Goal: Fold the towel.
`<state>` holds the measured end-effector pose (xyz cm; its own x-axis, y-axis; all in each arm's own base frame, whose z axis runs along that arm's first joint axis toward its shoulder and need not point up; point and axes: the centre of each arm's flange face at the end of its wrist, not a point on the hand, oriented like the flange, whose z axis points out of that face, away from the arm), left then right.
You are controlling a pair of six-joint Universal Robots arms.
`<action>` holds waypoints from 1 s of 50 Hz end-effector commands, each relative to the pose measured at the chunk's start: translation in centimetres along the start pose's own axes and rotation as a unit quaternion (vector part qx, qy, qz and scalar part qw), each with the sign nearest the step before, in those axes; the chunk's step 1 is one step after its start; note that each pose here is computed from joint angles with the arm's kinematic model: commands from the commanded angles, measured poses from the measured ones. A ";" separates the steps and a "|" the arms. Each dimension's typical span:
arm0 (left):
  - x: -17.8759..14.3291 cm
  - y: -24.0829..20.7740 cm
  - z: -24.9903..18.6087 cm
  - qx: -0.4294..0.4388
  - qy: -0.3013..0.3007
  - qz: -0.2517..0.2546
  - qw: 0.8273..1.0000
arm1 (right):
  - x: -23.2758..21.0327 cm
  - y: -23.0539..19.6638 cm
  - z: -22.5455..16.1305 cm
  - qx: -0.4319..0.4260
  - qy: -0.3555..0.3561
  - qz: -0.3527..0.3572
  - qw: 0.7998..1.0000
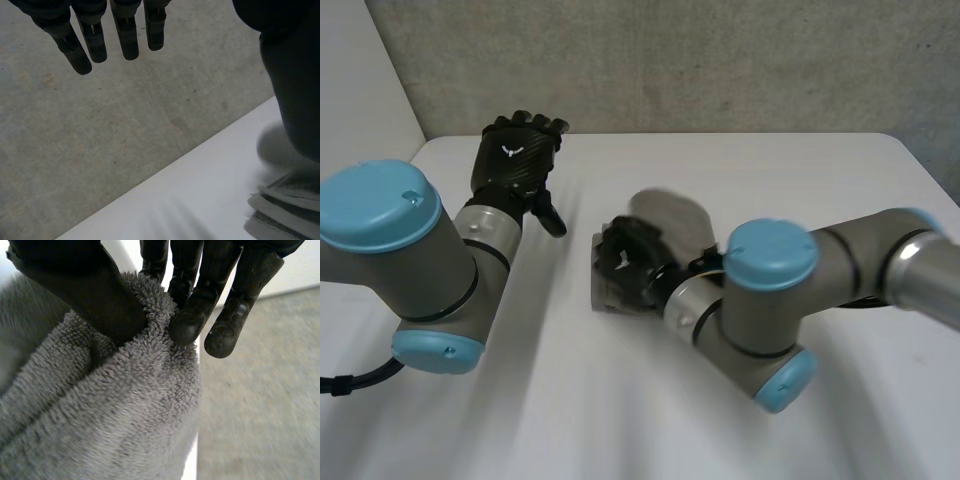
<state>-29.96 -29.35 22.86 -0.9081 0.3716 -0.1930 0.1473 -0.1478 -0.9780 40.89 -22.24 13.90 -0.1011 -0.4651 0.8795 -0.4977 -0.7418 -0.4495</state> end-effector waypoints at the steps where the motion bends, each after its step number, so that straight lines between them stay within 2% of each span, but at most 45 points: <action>1: -0.3 0.1 0.3 -0.002 -0.017 -0.006 1.000 | -1.7 -0.3 0.5 0.020 -0.020 0.016 0.999; 5: -0.2 0.2 0.3 -0.003 -0.017 -0.005 1.000 | -1.1 0.0 0.3 0.016 -0.016 0.039 0.999; 7: -0.2 0.3 0.3 -0.004 -0.016 -0.005 1.000 | 0.2 -0.1 -0.4 0.012 -0.005 0.083 0.996; 8: -0.2 0.3 0.3 -0.004 -0.016 -0.005 1.000 | 0.2 -0.1 -0.4 0.012 -0.005 0.083 0.996; 10: -0.2 0.4 0.3 -0.006 -0.016 -0.005 1.000 | 2.0 0.8 -1.6 -0.003 0.011 0.142 0.990; 13: 0.0 0.5 0.4 -0.006 -0.014 -0.005 1.000 | 3.0 1.3 -2.2 -0.010 0.021 0.176 0.984; 15: 0.1 0.6 0.4 -0.006 -0.013 -0.006 1.000 | 4.7 2.0 -3.7 -0.023 0.041 0.239 0.970; 16: 0.5 0.7 0.4 -0.007 -0.008 -0.006 1.000 | 4.7 2.0 -3.7 -0.023 0.041 0.240 0.970; 18: 0.7 0.7 0.6 -0.005 -0.005 -0.006 1.000 | 6.1 3.0 -4.9 -0.035 0.063 0.300 0.951; 21: 1.8 0.7 0.9 0.000 0.005 -0.008 1.000 | 6.7 3.6 -5.3 -0.041 0.074 0.329 0.941; 23: 3.2 0.5 1.1 0.007 0.020 -0.013 1.000 | 7.8 4.5 -5.9 -0.047 0.092 0.381 0.919; 24: 3.2 0.5 1.1 0.007 0.020 -0.014 1.000 | 7.8 4.5 -5.9 -0.047 0.092 0.381 0.919; 26: 3.9 0.4 1.2 0.009 0.027 -0.019 0.999 | 8.8 6.1 -6.2 -0.058 0.117 0.426 0.895; 27: 4.3 0.6 1.5 0.010 0.032 -0.026 0.999 | 8.8 6.1 -6.2 -0.058 0.117 0.426 0.895; 28: 4.6 0.9 1.7 0.005 0.035 -0.034 0.999 | 8.9 6.9 -6.2 -0.067 0.126 0.445 0.884; 29: 4.6 0.9 1.7 0.005 0.035 -0.034 0.999 | 8.9 7.0 -6.2 -0.067 0.126 0.445 0.884; 34: 6.2 2.0 1.7 -0.018 0.055 -0.053 0.997 | 8.0 9.4 -5.3 -0.113 0.132 0.485 0.857; 40: 7.5 3.8 1.9 -0.045 0.071 -0.081 0.993 | 7.1 10.8 -4.7 -0.159 0.122 0.507 0.838; 42: 8.5 4.8 1.9 -0.054 0.092 -0.097 0.990 | 6.3 11.7 -4.4 -0.177 0.120 0.531 0.820; 43: 8.5 4.8 1.9 -0.054 0.092 -0.097 0.990 | 6.3 11.7 -4.4 -0.177 0.120 0.531 0.820; 45: 9.0 5.4 1.9 -0.058 0.105 -0.101 0.988 | 5.8 12.2 -4.1 -0.182 0.121 0.555 0.803; 50: 10.1 7.2 1.4 -0.078 0.126 -0.096 0.984 | 5.2 12.7 -3.5 -0.184 0.118 0.569 0.793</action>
<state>-38.18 -28.47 15.76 -0.8231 0.5678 0.0042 0.0327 0.0548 -0.9980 30.69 -31.99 14.35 -0.7949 -0.6066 0.0126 -0.2129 0.2594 -0.9420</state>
